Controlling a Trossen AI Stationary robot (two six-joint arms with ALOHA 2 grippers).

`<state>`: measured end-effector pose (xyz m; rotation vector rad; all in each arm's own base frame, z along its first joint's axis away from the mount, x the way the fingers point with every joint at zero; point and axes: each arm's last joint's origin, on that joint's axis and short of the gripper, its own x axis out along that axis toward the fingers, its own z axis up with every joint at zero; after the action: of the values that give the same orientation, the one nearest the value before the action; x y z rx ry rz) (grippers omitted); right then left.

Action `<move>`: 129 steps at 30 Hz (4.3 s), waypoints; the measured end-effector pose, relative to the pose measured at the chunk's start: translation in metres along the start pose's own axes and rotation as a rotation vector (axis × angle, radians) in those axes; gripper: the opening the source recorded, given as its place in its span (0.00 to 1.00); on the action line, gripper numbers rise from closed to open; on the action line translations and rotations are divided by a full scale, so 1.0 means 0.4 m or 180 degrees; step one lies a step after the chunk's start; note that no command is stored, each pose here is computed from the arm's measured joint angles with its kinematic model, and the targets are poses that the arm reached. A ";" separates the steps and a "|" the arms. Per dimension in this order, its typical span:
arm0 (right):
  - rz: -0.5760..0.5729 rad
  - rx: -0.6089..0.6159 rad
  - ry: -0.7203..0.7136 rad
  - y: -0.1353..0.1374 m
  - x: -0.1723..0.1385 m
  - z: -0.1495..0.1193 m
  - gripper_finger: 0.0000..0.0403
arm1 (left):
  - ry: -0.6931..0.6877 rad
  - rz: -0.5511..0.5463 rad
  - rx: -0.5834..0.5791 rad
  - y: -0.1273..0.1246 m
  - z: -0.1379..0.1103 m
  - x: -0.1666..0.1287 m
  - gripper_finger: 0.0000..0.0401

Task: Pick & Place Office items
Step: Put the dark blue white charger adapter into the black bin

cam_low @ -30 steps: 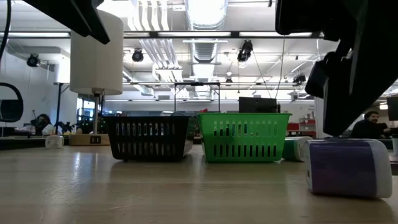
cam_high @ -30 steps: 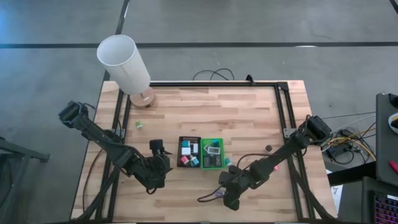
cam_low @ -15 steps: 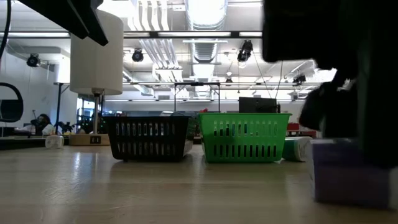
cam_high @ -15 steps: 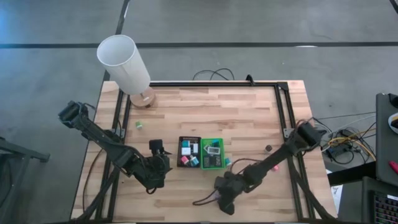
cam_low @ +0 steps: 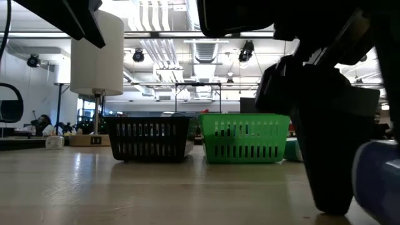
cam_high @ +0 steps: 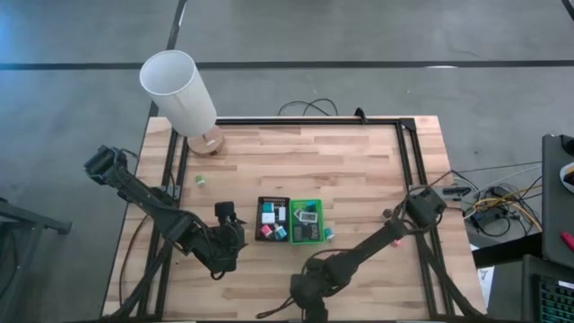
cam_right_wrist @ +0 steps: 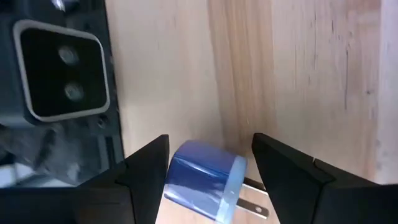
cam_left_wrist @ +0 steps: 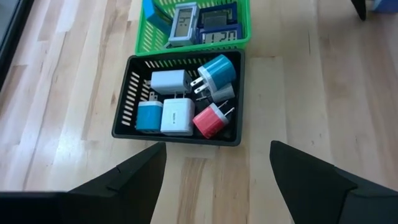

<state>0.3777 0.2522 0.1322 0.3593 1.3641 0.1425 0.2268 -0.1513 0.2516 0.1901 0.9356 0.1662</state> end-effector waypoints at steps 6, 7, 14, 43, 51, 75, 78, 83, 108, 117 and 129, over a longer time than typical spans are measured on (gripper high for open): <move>-0.0193 -0.0095 0.0167 0.013 -0.028 0.008 0.58 | 0.0048 -0.0041 -0.0047 0.000 -0.002 0.000 0.73; -0.0219 -0.0093 0.0195 0.013 -0.031 0.007 0.58 | 0.0060 -0.0034 -0.0047 0.000 -0.003 0.000 0.73; -0.0390 -0.0172 0.0419 -0.001 -0.035 -0.008 0.58 | 0.0082 -0.0022 -0.0043 0.001 -0.005 0.000 0.73; -0.0506 -0.0854 0.0845 -0.014 -0.045 -0.038 0.41 | 0.0091 -0.0031 -0.0098 0.001 -0.006 0.000 0.73; -0.0668 -0.0741 0.0910 -0.022 -0.049 -0.045 0.39 | 0.0091 -0.0031 -0.0100 0.001 -0.006 -0.001 0.73; -0.1563 -0.0886 -0.0136 -0.001 -0.318 -0.071 0.39 | 0.0094 0.0008 -0.0206 0.002 -0.009 0.002 0.73; -0.1755 -0.0972 -0.0692 0.018 -0.394 -0.088 0.39 | 0.0039 0.0139 -0.0302 0.005 -0.015 0.008 0.73; -0.2016 -0.1240 -0.1597 0.059 -0.478 -0.129 0.39 | -0.0213 0.0198 -0.0514 -0.003 -0.022 0.033 0.73; -0.2949 -0.2331 -0.2574 0.079 -0.477 -0.102 0.39 | -0.2090 -0.1252 -0.0838 0.043 0.167 0.047 0.73; -0.2809 -0.2707 -0.2823 0.109 -0.492 -0.074 0.39 | -0.2544 -0.1371 -0.0790 0.049 0.194 0.024 0.73; -0.2710 -0.2841 -0.2975 0.116 -0.504 -0.057 0.39 | -0.2681 -0.1525 -0.0790 0.049 0.204 0.012 0.73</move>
<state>0.3188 0.2378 0.3312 -0.8304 0.3410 -0.1288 0.2946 -0.1385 0.2996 -0.1933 0.0980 -0.2341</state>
